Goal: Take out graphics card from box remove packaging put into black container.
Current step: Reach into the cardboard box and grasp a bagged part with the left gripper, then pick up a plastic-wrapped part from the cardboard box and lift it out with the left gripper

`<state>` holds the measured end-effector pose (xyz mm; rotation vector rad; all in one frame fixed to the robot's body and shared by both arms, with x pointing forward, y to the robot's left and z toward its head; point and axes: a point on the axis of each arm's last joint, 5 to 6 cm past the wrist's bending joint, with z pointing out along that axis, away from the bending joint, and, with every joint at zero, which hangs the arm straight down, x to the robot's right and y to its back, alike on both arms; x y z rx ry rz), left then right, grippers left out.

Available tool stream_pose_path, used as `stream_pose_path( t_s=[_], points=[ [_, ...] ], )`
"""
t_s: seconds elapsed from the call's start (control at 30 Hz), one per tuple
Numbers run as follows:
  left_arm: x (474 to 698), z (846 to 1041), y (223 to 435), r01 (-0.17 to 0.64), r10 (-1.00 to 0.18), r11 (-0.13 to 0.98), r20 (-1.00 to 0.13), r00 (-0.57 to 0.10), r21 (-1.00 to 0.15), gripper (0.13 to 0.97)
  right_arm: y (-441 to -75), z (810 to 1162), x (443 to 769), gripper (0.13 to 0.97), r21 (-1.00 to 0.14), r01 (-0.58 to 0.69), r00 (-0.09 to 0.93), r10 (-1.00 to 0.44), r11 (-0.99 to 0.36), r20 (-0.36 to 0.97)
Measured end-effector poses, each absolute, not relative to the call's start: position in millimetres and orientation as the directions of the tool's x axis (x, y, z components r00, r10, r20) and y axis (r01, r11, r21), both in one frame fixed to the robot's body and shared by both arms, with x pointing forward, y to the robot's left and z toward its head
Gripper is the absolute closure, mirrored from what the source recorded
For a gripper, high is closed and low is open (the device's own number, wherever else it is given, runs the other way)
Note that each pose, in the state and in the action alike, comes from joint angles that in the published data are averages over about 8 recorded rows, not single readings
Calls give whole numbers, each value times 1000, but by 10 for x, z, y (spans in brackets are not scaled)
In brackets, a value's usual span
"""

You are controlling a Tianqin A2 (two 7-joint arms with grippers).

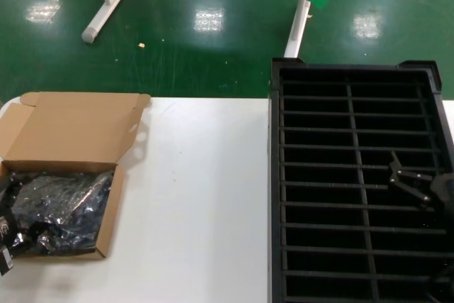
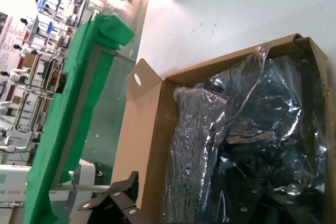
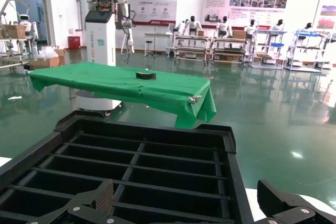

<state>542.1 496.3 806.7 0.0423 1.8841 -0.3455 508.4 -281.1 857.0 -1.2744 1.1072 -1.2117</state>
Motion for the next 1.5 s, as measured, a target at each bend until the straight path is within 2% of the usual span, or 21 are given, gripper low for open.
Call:
stream_pose_path(
  t_s=[0.27, 0.4, 0.67, 0.97, 1.23, 1.5],
  points=[
    [5399, 8033, 4969, 198, -143, 955, -927, -345, -221, 603, -2811, 8570, 5084, 130, -998, 24, 73, -995, -64, 66],
    [5386, 8008, 4975, 194, -149, 954, -925, -349, -227, 603, -2811, 8570, 5084, 130, -998, 24, 73, -995, -64, 66],
    [5365, 7979, 4992, 188, -155, 954, -921, -356, -233, 792, -2811, 8570, 5084, 130, -998, 24, 73, -995, -64, 66],
    [5369, 8051, 5004, 196, -151, 953, -925, -348, -229, 909, -2811, 8570, 5084, 130, -998, 24, 73, -995, -64, 66],
    [5372, 8240, 5079, 206, -136, 955, -935, -328, -212, 948, -2811, 8570, 5084, 130, -998, 24, 73, -995, -64, 66],
    [5335, 8566, 5186, 230, -103, 957, -948, -302, -178, 954, -2811, 8570, 5084, 130, -998, 24, 73, -995, -64, 66]
  ],
)
